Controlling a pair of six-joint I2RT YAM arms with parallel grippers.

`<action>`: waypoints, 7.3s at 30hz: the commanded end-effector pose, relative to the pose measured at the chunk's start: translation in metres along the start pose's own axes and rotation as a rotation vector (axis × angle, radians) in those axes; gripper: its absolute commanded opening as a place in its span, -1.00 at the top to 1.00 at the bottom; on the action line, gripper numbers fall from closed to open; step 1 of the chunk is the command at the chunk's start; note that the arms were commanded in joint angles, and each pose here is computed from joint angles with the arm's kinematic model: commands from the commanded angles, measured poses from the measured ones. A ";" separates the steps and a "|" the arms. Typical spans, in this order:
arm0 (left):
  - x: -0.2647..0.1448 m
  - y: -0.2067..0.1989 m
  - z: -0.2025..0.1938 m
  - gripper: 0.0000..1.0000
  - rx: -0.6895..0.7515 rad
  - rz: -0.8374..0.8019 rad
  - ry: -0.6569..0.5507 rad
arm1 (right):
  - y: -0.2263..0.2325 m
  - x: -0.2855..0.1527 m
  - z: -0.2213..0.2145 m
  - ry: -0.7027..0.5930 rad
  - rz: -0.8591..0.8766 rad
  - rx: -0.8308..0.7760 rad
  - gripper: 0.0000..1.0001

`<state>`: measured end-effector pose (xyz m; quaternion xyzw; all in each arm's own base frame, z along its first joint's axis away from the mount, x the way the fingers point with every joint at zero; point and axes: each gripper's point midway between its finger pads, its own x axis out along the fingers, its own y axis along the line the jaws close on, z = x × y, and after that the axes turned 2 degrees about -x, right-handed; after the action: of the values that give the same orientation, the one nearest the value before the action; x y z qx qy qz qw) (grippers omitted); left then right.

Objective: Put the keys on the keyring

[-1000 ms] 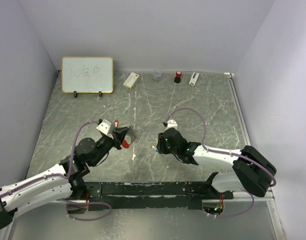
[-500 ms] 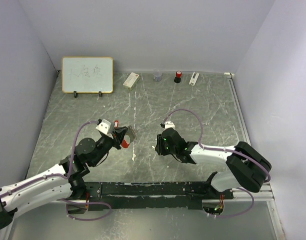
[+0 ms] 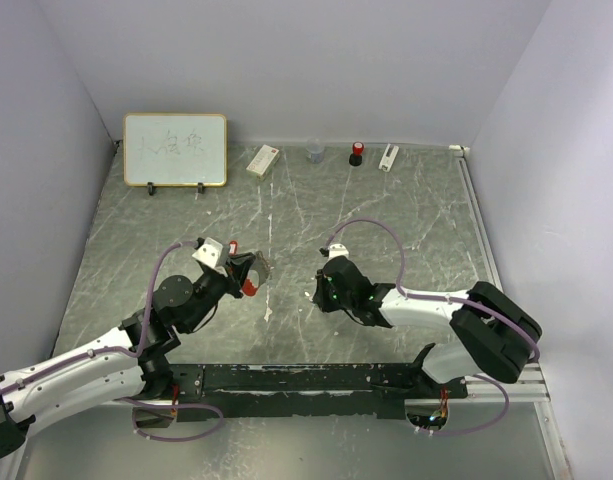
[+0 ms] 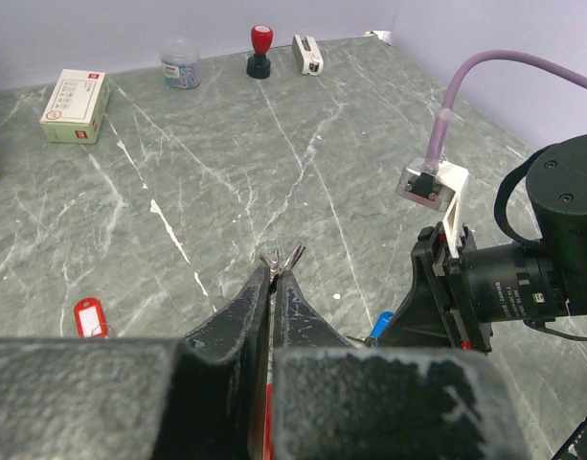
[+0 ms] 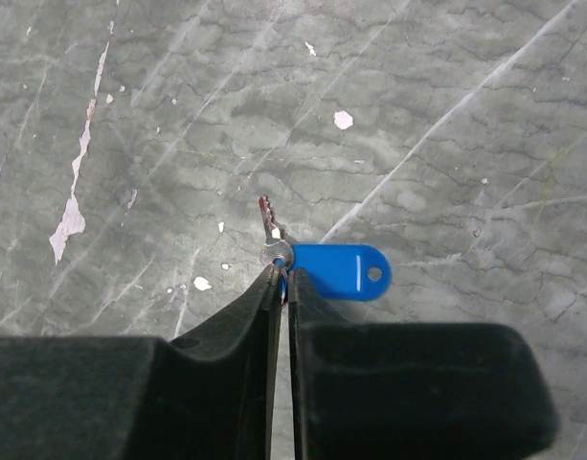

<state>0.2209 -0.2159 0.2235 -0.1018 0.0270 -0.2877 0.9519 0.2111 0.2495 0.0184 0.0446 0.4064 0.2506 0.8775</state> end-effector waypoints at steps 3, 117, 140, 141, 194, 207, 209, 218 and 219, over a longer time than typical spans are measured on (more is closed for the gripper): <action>0.000 0.003 0.011 0.87 -0.016 0.019 -0.035 | 0.001 0.000 0.008 -0.017 0.001 -0.009 1.00; 0.028 -0.093 0.041 0.87 -0.074 -0.389 0.003 | 0.108 -0.172 0.175 -0.888 0.398 -0.331 1.00; 0.020 -0.087 0.049 0.87 -0.087 -0.373 -0.045 | 0.099 -0.171 0.173 -0.883 0.369 -0.288 1.00; 0.020 -0.086 0.049 0.87 -0.086 -0.369 -0.045 | 0.098 -0.172 0.172 -0.884 0.369 -0.287 1.00; 0.020 -0.095 0.060 0.86 -0.066 -0.415 -0.079 | 0.110 -0.182 0.189 -0.841 0.325 -0.477 0.25; 0.014 -0.092 0.072 0.87 -0.078 -0.402 -0.111 | 0.098 -0.180 0.176 -0.850 0.331 -0.402 0.46; 0.014 -0.092 0.073 0.87 -0.081 -0.405 -0.112 | 0.098 -0.178 0.174 -0.843 0.331 -0.394 0.47; 0.017 -0.094 0.070 0.87 -0.091 -0.406 -0.106 | 0.104 -0.179 0.184 -0.867 0.346 -0.357 0.48; 0.017 -0.094 0.070 0.87 -0.092 -0.404 -0.105 | 0.106 -0.177 0.184 -0.859 0.351 -0.362 0.48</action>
<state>0.1928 -0.2874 0.2777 -0.1387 0.0072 -0.4581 0.8780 0.2048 0.2764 0.2821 0.0444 -0.0438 0.4197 0.9055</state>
